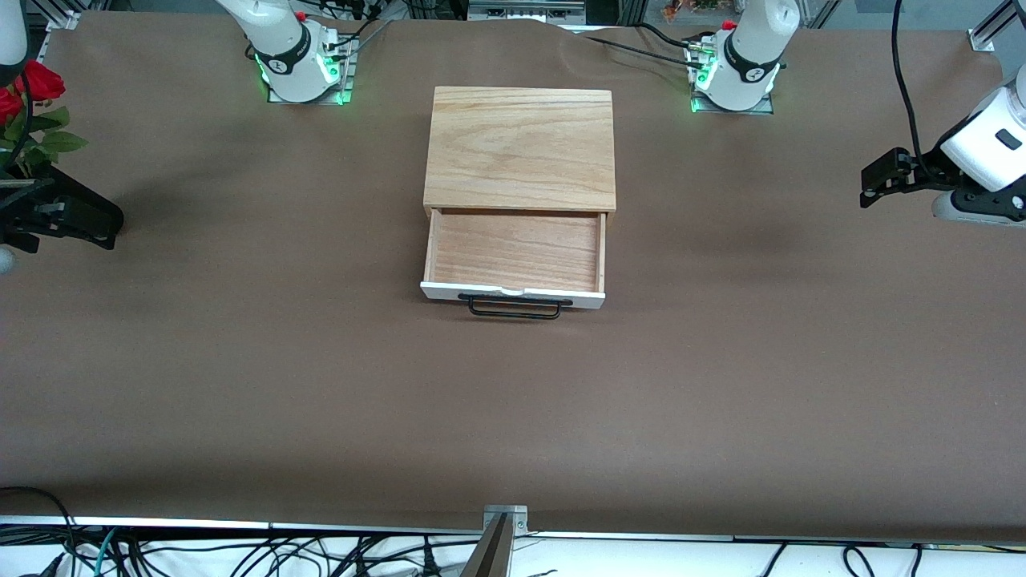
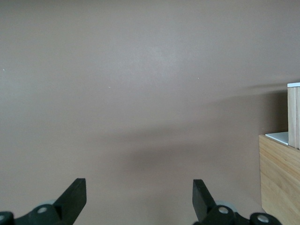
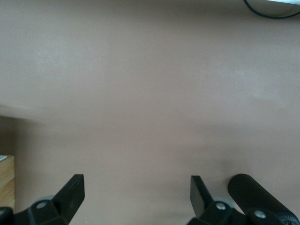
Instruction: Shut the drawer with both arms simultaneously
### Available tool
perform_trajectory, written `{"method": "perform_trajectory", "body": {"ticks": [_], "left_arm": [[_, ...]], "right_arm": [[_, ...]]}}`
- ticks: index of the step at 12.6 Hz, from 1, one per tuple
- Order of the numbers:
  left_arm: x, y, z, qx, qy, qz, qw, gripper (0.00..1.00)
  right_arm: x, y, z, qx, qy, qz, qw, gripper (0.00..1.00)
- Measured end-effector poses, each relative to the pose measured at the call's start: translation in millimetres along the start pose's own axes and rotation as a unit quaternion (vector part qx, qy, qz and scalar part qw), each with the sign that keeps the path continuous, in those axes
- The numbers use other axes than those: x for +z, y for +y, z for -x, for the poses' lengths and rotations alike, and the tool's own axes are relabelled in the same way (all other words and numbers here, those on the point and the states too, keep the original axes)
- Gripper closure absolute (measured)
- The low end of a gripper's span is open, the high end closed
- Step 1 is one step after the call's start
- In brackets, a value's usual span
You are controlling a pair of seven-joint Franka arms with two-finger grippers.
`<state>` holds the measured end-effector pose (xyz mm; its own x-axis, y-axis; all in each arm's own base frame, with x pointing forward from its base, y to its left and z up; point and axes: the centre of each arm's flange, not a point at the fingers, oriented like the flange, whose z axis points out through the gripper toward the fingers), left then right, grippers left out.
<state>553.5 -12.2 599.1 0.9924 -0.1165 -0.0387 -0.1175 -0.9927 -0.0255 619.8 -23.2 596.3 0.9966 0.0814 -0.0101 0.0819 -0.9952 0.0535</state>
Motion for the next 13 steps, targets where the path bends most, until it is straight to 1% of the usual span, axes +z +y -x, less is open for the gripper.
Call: {"method": "perform_trajectory", "body": {"ticks": [13], "left_arm": [[0.1, -2.9, 0.3, -0.003, 0.000, 0.000, 1.000, 0.00]], "right_arm": [[0.0, -1.5, -0.2, -0.001, 0.000, 0.000, 1.000, 0.00]]}}
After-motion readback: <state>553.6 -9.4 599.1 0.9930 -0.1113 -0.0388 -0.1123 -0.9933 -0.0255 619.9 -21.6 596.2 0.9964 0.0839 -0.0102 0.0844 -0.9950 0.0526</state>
